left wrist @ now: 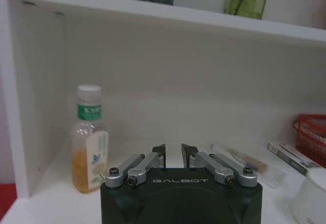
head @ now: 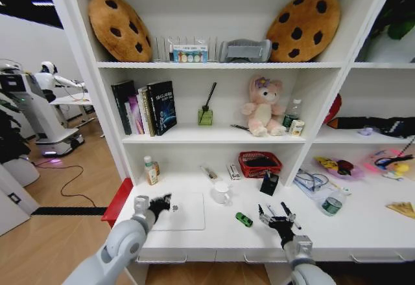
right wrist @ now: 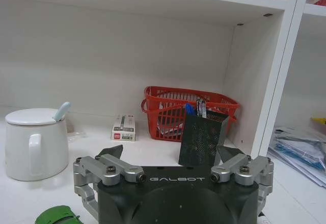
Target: Organize the objects on the table.
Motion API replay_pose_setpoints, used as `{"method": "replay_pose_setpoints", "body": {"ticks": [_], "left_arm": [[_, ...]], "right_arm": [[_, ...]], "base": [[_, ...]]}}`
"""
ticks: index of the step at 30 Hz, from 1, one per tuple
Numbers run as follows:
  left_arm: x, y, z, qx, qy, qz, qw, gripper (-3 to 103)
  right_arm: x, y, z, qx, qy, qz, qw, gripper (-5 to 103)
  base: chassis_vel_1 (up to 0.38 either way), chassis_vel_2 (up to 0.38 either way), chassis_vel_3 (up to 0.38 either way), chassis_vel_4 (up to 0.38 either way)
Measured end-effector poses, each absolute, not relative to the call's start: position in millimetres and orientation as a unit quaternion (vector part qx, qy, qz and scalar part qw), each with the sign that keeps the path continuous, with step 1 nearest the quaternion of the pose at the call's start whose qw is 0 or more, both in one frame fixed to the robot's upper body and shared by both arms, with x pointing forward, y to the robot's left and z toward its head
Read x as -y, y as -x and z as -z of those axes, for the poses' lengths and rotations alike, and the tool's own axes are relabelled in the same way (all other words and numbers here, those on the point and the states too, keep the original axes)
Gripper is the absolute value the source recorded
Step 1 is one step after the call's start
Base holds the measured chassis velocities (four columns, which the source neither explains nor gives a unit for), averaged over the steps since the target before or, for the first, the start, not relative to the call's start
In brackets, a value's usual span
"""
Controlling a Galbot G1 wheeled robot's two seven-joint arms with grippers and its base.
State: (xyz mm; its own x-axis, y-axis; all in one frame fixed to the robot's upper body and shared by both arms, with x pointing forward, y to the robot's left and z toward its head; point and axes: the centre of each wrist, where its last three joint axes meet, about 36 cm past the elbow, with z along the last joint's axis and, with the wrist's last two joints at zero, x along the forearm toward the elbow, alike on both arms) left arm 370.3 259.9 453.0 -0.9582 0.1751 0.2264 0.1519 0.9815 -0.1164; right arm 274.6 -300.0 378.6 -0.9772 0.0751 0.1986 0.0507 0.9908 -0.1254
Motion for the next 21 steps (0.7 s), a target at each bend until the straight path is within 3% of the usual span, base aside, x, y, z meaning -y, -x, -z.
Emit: {"method": "replay_pose_setpoints", "body": {"ticks": [1, 2, 5, 6, 10, 14, 17, 18, 21], "left_arm": [[-266.1, -367.0, -446.8, 0.99, 0.077, -0.043, 0.107, 20], [-285.0, -349.0, -425.5, 0.993, 0.074, -0.019, 0.086, 31], [-299.6, -331.5, -412.8, 0.995, 0.069, -0.006, 0.071, 36], [-305.3, -322.5, -407.7, 0.995, 0.075, -0.011, 0.066, 47], [-311.7, -302.9, -401.0, 0.996, 0.079, -0.02, 0.035, 58], [-313.5, -287.1, -407.2, 0.998, 0.056, -0.029, 0.026, 69], [-324.3, -264.7, -422.0, 0.999, 0.02, -0.019, 0.03, 85], [-324.3, -264.7, -422.0, 0.999, 0.02, -0.019, 0.03, 85], [-335.2, -244.5, -436.2, 0.999, 0.0, -0.007, 0.05, 99]], "right_arm": [[299.8, -274.3, -379.8, 0.993, 0.031, -0.06, 0.101, 100], [302.1, -272.6, -385.2, 0.993, 0.034, -0.062, 0.095, 100], [305.9, -268.4, -391.1, 0.993, 0.038, -0.063, 0.091, 100], [309.9, -262.2, -393.7, 0.993, 0.044, -0.064, 0.091, 100], [312.0, -247.4, -402.5, 0.992, 0.064, -0.064, 0.083, 100], [308.3, -247.6, -413.1, 0.993, 0.067, -0.059, 0.076, 100], [304.8, -251.3, -425.3, 0.994, 0.065, -0.053, 0.069, 100], [304.8, -251.3, -425.3, 0.994, 0.065, -0.053, 0.069, 100], [302.7, -252.3, -430.6, 0.994, 0.063, -0.054, 0.065, 100]], "base": [[0.0, 0.0, 0.0, 0.0], [0.0, 0.0, 0.0, 0.0], [0.0, 0.0, 0.0, 0.0], [0.0, 0.0, 0.0, 0.0], [0.0, 0.0, 0.0, 0.0], [0.0, 0.0, 0.0, 0.0], [0.0, 0.0, 0.0, 0.0], [0.0, 0.0, 0.0, 0.0], [0.0, 0.0, 0.0, 0.0]]}}
